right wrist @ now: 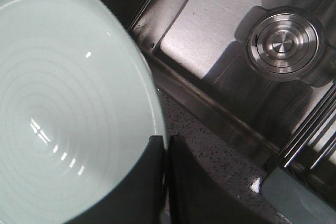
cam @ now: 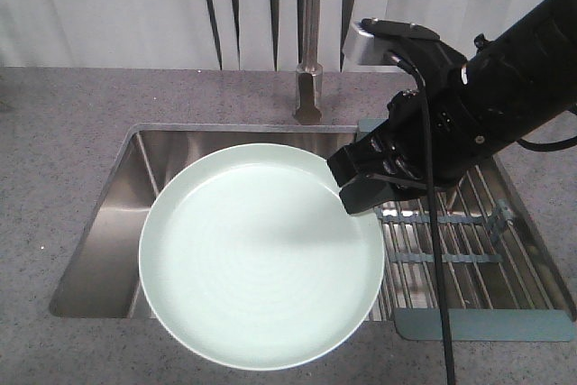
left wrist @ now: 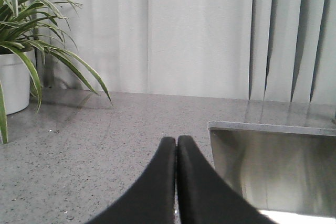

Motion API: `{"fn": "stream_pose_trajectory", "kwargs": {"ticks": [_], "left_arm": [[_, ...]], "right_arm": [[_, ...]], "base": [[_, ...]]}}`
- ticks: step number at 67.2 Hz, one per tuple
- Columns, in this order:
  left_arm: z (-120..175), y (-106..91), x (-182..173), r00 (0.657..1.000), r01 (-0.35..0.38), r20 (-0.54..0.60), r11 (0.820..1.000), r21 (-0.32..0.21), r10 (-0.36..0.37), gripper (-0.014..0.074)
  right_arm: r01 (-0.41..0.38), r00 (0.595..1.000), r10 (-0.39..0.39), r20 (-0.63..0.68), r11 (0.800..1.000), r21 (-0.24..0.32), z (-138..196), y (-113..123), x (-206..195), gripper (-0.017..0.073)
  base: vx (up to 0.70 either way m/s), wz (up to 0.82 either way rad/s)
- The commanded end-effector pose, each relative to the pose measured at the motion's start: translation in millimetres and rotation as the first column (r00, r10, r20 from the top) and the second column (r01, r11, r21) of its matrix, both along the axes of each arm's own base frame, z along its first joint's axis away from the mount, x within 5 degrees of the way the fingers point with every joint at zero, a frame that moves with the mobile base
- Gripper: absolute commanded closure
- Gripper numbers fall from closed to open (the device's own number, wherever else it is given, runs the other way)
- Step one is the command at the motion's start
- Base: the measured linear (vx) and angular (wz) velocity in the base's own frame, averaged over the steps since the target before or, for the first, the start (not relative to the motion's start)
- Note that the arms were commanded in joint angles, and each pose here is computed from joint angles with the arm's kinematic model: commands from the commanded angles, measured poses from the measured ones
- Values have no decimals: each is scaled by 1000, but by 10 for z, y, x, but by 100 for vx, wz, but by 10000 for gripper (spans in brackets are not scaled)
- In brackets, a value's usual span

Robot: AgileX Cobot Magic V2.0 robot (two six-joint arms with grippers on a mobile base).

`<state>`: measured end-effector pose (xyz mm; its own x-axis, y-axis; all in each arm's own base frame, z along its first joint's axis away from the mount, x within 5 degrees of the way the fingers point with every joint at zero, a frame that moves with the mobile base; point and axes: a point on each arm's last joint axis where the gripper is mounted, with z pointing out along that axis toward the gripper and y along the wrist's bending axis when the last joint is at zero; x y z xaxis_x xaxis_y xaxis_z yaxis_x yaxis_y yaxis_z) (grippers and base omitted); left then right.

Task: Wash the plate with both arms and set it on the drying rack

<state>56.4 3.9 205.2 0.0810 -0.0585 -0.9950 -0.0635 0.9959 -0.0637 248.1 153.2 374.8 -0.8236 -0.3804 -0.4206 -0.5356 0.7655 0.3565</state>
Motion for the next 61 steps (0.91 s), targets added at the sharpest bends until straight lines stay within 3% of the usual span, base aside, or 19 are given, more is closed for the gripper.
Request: {"fn": "stream_pose_trajectory", "kwargs": {"ticks": [1, 61], "left_arm": [[168, -2, -39, 993, 3, 117, 1000, -3, -3, 601], [168, -2, -39, 993, 3, 117, 1000, -3, -3, 601]], "right_arm": [[-20, 999, 19, 33, 999, 40, 187, -28, -117, 564], [-20, 999, 19, 33, 999, 40, 187, -28, -117, 564]], "base": [[8, -4], [7, -4]]}}
